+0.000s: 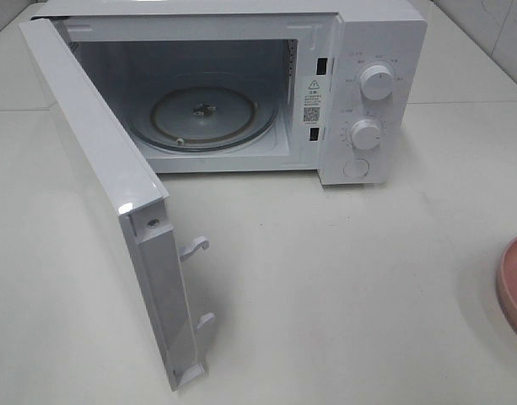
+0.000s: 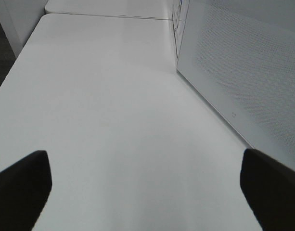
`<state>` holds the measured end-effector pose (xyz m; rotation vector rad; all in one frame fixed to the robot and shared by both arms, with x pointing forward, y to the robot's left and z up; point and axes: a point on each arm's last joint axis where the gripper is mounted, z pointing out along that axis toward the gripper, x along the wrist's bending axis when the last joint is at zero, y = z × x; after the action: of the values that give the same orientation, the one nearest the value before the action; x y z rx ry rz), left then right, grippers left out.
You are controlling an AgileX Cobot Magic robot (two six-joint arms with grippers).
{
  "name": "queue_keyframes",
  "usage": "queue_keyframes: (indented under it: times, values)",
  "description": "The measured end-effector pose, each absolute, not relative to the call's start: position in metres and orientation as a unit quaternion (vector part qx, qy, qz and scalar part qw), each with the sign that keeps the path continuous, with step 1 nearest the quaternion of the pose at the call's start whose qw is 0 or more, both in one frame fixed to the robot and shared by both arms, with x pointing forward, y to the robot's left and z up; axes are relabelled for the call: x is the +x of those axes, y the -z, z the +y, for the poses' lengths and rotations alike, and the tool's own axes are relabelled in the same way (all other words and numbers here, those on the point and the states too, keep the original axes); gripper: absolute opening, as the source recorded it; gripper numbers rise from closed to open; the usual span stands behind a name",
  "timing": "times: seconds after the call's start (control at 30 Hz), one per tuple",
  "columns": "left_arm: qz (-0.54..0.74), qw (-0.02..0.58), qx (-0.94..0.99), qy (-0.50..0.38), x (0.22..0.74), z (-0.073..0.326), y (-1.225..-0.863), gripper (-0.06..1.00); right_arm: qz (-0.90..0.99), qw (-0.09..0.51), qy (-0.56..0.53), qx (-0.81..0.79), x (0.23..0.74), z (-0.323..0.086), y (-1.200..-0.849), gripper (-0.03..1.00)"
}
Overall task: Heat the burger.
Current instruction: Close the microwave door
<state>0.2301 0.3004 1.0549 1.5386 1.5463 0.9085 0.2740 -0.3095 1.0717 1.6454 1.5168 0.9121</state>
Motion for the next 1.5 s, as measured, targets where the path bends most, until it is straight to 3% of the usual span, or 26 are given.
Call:
queue_keyframes:
  times: [0.43,1.5]
  values:
    - [0.605,0.380,0.602,-0.356,0.230,0.300,-1.055,0.99,0.545,0.414,-0.400,0.609,0.241,-0.308,-1.067,0.77]
    - [0.605,0.380,0.602,-0.356,0.230,0.300,-1.055,0.99,0.547,0.403,-0.388,0.622,0.238,-0.306,-1.058,0.77]
